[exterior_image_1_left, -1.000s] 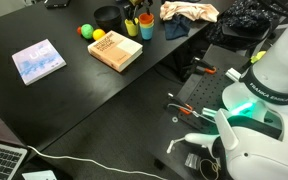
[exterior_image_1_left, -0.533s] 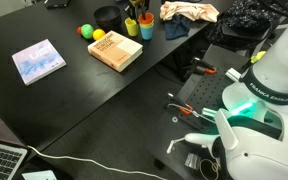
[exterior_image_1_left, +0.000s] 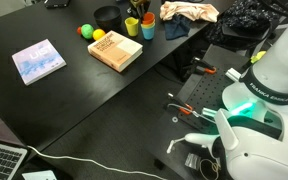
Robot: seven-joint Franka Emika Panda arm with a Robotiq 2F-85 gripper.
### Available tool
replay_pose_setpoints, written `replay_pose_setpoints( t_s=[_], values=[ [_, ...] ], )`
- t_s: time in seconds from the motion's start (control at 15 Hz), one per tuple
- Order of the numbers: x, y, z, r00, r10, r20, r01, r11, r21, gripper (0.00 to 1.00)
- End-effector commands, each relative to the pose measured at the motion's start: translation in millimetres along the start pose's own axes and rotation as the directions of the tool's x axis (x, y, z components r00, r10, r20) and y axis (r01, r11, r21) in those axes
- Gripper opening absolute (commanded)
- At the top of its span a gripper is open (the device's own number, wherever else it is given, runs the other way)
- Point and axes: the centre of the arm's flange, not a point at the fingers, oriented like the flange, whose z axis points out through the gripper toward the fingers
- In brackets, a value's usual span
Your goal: Remove the yellow, orange and yellow cups and put them on the table
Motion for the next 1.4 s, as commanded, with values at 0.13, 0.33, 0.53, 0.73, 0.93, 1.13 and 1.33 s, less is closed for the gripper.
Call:
replay_pose_setpoints(
  t_s=[0.13,0.33,0.53,0.73,0.93,1.13,1.33],
  values=[
    [-1.3,6.5,-42.8,1.000,-0.005,0.028,0.004,1.000,0.017,0.03],
    [9.4,12.3,-67.1,1.000,-0.011,0.005,0.011,1.000,0.018,0.03],
    [26.5,15.5,-85.6,0.999,-0.039,-0.034,0.039,0.999,0.012,0.03],
    [46.6,15.3,-94.1,0.997,-0.064,-0.047,0.065,0.998,0.017,0.03],
    [67.3,13.9,-86.7,0.993,-0.100,-0.059,0.100,0.995,0.001,0.03],
    [86.3,12.3,-68.4,0.987,-0.143,-0.074,0.144,0.990,0.000,0.03],
    [103.6,16.0,-41.5,0.982,-0.177,-0.065,0.176,0.984,-0.015,0.03]
  ],
)
